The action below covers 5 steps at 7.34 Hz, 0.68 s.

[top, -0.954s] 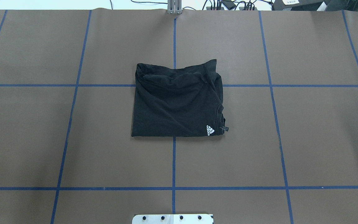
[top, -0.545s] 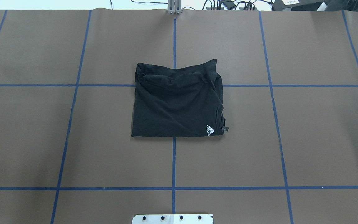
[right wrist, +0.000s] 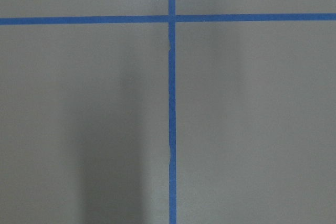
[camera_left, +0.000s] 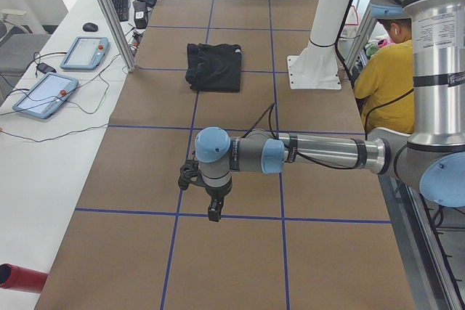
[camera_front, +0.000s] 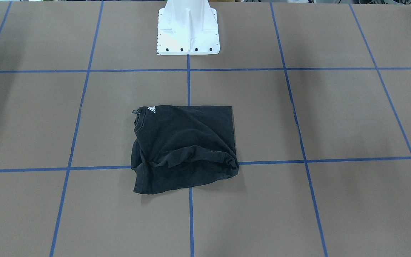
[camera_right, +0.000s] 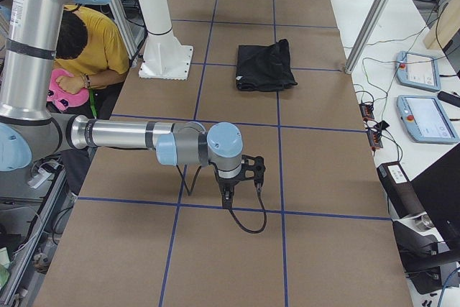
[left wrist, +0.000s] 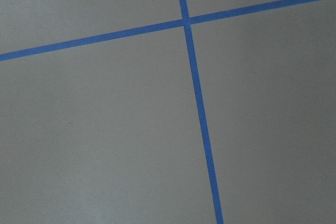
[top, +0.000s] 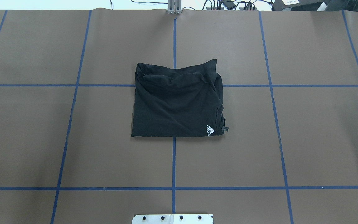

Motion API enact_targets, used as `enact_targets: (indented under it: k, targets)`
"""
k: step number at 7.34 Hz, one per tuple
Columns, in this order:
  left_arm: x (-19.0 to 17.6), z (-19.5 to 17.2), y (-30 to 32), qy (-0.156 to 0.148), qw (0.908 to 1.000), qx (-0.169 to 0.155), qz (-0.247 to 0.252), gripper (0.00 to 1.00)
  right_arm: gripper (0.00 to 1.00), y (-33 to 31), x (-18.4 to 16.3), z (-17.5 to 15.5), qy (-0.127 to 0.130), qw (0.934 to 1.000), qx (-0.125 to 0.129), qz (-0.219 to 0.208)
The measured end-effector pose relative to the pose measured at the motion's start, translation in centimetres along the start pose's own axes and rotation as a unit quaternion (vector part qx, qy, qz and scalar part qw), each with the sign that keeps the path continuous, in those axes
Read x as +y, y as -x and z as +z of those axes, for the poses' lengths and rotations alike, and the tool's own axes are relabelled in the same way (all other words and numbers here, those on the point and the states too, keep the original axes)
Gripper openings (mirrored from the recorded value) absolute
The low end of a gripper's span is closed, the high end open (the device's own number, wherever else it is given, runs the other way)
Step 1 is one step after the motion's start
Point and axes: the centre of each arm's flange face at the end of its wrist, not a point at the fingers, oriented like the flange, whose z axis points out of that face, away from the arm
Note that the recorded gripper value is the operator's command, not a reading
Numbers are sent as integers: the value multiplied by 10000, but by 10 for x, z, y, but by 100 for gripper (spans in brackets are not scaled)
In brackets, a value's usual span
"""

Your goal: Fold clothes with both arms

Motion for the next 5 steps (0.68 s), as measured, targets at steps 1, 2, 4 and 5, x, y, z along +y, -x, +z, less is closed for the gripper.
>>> enact_targets:
  k: [1, 2, 4, 5]
  targets:
    - [0, 1, 1, 11, 10000, 3, -11, 100, 100, 0, 0, 0, -3, 10000, 0, 5]
    - [1, 2, 2, 22, 10000, 7, -22, 100, 100, 0, -1, 0, -4, 10000, -3, 10]
    - [2, 9, 8, 70, 10000, 15, -55, 100, 100, 1, -1, -1, -6, 10000, -12, 11]
    - [3, 11, 10, 91, 9999, 18, -70, 100, 100, 2, -1, -1, -10, 10000, -17, 9]
